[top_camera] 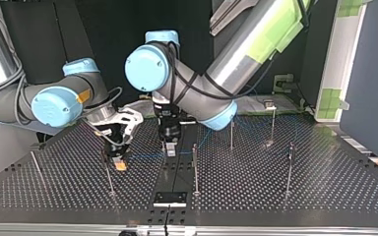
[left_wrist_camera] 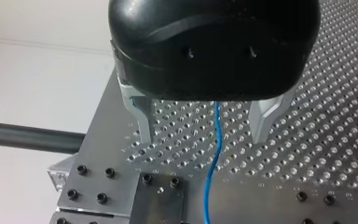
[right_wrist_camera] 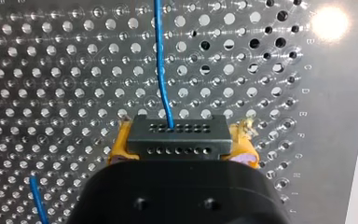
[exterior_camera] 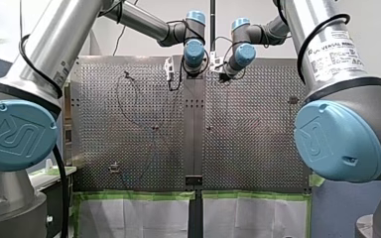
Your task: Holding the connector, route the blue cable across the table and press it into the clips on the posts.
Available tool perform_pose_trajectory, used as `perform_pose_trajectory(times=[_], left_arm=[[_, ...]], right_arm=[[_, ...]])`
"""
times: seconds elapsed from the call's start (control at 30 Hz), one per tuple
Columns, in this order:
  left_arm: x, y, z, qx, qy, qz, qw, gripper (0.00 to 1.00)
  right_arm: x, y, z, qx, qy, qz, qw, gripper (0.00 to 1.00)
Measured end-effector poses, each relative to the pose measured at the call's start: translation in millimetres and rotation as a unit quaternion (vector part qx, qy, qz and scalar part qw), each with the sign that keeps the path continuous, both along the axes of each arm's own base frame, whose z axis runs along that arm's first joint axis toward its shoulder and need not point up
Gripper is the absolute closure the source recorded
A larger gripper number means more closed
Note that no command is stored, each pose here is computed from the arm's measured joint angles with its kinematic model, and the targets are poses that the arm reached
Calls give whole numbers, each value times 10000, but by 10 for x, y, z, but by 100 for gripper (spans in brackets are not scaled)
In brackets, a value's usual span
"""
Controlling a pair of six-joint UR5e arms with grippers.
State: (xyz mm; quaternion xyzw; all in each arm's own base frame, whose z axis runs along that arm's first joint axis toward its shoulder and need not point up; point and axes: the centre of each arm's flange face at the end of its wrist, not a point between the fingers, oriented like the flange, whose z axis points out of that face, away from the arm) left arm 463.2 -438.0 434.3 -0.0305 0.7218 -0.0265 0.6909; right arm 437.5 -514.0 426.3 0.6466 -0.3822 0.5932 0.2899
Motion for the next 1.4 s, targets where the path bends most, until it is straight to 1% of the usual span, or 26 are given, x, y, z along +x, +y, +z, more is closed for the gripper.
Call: perform_pose_trajectory(times=[0.23, 0.4, 0.63, 0.87, 0.93, 1.13, 1.3, 1.4], left_arm=[[-42, -50, -204, 80, 31, -263, 9996, 0], [29, -60, -262, 28, -76, -340, 9994, 0], [211, -54, -289, -49, -235, -247, 9994, 0], [372, 18, -191, -100, -352, -150, 9992, 0], [408, 33, -191, -93, -349, -151, 9992, 0], [518, 23, -359, 13, -199, -135, 9997, 0], [647, 31, -394, 15, -196, -71, 9998, 0], [704, 28, -343, -4, -225, -43, 9997, 0]], right_arm=[[0, -1, -3, 6, -5, -1, 10000, 100], [0, -4, -3, 3, -7, -2, 10000, 100], [2, -3, -3, 2, -9, 5, 10000, 100], [3, -3, -4, 3, -8, 7, 10000, 100], [3, -3, -4, 3, -8, 7, 10000, 100], [1, -4, -5, 4, -8, 6, 10000, 100], [2, -3, -5, 6, -7, 6, 10000, 100], [1, -3, -5, 9, -10, 5, 10000, 100]])
